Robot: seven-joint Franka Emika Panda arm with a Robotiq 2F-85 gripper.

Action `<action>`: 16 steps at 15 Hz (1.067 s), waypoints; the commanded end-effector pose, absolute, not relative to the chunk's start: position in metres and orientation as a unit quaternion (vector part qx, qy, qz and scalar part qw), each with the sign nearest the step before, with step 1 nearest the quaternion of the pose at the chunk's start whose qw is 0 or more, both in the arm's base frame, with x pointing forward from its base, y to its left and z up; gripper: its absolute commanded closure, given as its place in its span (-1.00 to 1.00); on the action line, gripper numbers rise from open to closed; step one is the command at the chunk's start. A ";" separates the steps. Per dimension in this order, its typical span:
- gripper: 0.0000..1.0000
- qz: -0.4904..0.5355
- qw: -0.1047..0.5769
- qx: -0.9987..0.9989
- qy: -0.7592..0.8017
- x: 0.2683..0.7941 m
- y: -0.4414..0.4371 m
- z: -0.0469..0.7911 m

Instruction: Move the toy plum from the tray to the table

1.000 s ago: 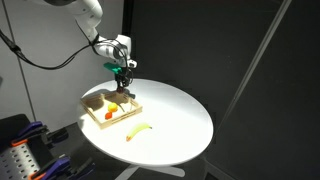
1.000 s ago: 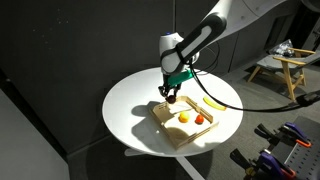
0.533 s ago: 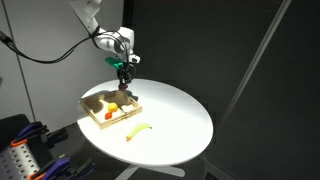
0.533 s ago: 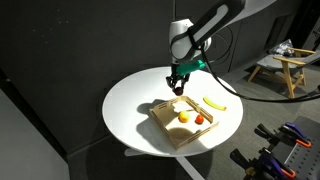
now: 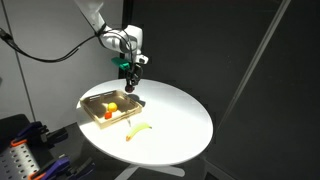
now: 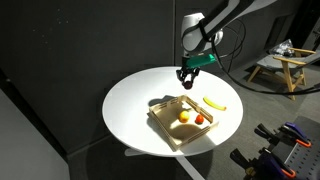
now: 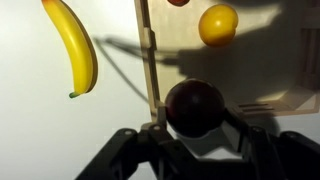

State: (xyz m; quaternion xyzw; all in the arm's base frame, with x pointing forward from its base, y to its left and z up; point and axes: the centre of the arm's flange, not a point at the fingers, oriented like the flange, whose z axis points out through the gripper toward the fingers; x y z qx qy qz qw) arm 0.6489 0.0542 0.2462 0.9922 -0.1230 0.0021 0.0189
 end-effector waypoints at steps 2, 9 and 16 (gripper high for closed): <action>0.32 0.019 0.021 0.989 -0.143 0.640 0.018 0.254; 0.32 0.033 0.025 0.983 -0.178 0.649 -0.030 0.240; 0.32 0.036 0.034 0.977 -0.206 0.658 -0.068 0.210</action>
